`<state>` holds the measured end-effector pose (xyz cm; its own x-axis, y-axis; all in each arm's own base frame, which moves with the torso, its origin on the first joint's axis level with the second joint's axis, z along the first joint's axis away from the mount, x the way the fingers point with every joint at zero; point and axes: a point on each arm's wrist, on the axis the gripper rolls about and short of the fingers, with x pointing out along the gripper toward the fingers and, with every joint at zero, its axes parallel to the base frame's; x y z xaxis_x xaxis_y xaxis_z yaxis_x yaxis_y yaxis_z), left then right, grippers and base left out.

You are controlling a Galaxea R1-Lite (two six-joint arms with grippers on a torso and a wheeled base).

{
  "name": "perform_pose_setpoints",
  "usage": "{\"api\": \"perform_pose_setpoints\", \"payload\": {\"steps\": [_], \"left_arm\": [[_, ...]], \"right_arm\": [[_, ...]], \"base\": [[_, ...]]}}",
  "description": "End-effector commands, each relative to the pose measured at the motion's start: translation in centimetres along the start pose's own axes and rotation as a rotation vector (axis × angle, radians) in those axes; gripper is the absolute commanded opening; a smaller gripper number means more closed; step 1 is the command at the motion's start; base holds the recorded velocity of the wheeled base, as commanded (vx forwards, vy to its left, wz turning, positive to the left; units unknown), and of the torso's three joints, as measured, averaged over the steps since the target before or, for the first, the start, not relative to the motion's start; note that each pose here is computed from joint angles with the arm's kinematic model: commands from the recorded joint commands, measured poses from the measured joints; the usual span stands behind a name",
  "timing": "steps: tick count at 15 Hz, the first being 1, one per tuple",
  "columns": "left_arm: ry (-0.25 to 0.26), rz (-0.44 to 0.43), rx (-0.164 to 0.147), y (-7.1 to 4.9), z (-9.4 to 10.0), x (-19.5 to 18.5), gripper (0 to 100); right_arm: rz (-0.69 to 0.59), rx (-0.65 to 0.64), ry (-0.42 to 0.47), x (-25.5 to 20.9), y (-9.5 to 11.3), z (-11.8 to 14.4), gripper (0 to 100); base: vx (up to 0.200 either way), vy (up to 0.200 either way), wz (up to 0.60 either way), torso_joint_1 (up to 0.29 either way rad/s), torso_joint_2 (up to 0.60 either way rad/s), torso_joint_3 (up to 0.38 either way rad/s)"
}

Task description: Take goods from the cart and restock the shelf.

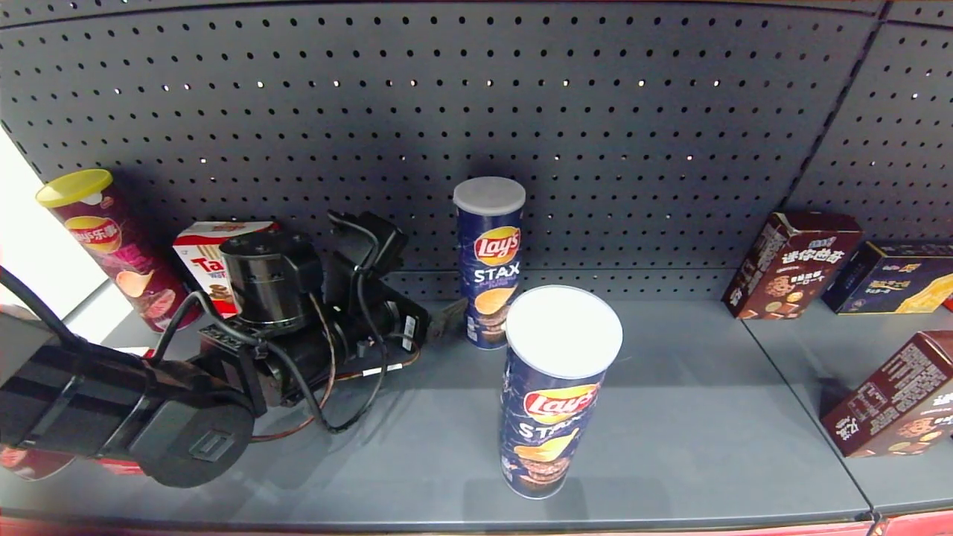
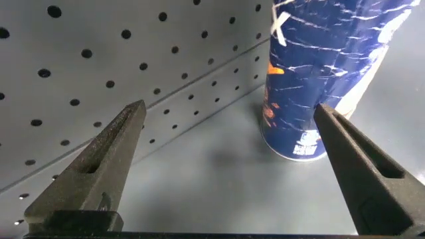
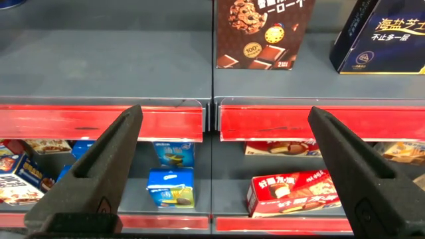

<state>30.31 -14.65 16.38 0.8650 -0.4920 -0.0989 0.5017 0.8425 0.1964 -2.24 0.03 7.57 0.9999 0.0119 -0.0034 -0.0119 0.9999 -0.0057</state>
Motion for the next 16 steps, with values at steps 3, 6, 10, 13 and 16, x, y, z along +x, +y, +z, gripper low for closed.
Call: {"api": "perform_pose_setpoints", "payload": {"steps": [3, 6, 10, 13, 16], "left_arm": [[0.004, 0.002, -0.002, 0.05, -0.18, 0.28, 100], [0.007, 0.002, -0.004, -0.03, -0.28, 0.13, 100], [0.033, 0.03, -0.003, 0.24, -0.8, -0.47, 100], [0.046, 0.09, 0.001, 0.68, -0.85, -0.27, 100], [0.043, 0.114, 0.003, 0.59, -0.61, 0.33, 100]], "right_arm": [[0.0, 0.0, 0.0, 0.0, 0.0, 0.0, 100], [0.0, 0.0, 0.0, 0.0, 0.0, 0.0, 100], [0.0, 0.0, 0.0, 0.0, 0.0, 0.0, 100], [0.0, 0.0, 0.0, 0.0, 0.0, 0.0, 100], [0.0, 0.0, 0.0, 0.0, 0.0, 0.0, 100]], "base": [[0.0, 0.0, 0.0, 0.0, 0.0, 0.0], [0.0, 0.0, 0.0, 0.0, 0.0, 0.0], [0.0, 0.0, 0.0, 0.0, 0.0, 0.0], [0.0, 0.0, 0.0, 0.0, 0.0, 0.0], [0.0, 0.0, 0.0, 0.0, 0.0, 0.0]]}}
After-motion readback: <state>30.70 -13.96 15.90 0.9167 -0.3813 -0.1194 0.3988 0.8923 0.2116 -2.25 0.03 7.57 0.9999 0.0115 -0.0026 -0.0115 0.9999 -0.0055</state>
